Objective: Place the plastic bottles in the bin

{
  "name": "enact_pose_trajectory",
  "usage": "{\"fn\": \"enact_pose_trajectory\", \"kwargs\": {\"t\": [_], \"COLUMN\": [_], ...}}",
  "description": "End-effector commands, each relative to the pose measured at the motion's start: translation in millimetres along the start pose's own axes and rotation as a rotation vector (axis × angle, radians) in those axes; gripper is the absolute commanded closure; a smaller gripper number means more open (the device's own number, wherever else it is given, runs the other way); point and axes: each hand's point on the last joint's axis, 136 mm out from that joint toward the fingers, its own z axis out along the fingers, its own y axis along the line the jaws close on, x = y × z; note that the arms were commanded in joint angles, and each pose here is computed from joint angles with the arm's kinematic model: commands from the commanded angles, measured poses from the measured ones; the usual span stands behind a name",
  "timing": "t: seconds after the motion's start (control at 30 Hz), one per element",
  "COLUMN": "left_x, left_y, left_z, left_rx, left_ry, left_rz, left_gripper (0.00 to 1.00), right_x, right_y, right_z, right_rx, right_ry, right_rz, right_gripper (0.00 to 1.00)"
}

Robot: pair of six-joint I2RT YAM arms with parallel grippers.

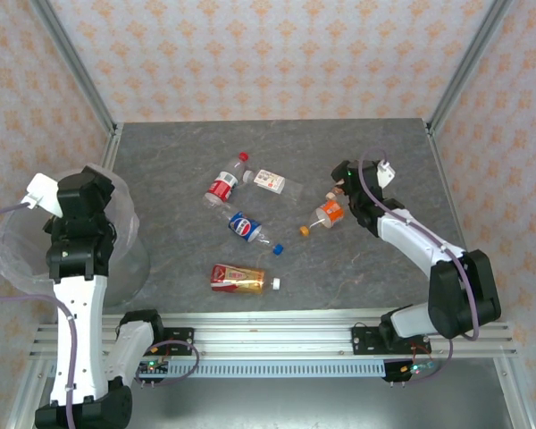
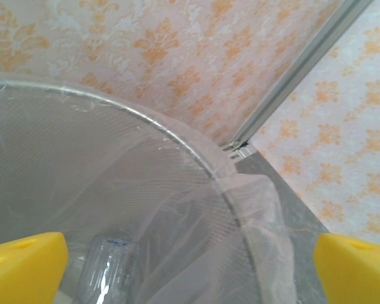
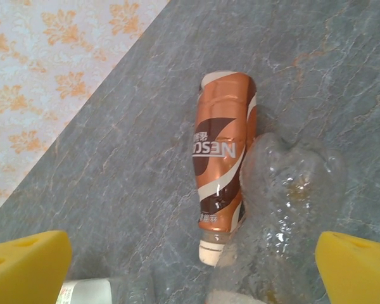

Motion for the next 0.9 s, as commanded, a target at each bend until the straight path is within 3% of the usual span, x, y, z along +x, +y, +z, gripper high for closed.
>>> {"fn": "enact_pose_trajectory", "kwargs": {"t": [0.0,0.13,0.27,0.4,0.53,0.87], "left_x": [-2.2,-1.9,15.0,39.7,53.3,87.8], "left_y": [-13.1,-27.1,-82.9,-135.4,-158.0,-189.7], "left_z": [-3.4,-3.5,-16.7,-41.7,-64.0,-78.0], "left_rx": [0.065,0.109,0.412,0.662,0.734,0.906], "left_ry": [0.026,0.068,0.192,0.342,0.34,0.45], "left_rz": [0.06,0.097,0.118,0.147,0.284,0.27], "left_gripper": [0.0,0.0,0.0,0.0,0.0,0.0], "right_x": [5.2,11.3,7.8,11.6,16.8,27.3], "right_y": [-19.5,-30.6,-59.1,-55.5,-56.6,-53.0], "right_z": [6.8,14.2,16.3,21.2,29.2,49.2], "right_rx": [0.07,0.095,0.219,0.232,0.272,0.332], "right_ry": [0.028,0.091,0.047,0.1,0.133,0.193], "right_rz": [0.02,0.042,0.125,0.116,0.104,0.124], "right_gripper": [0.01,0.0,0.01,0.0,0.0,0.12]}}
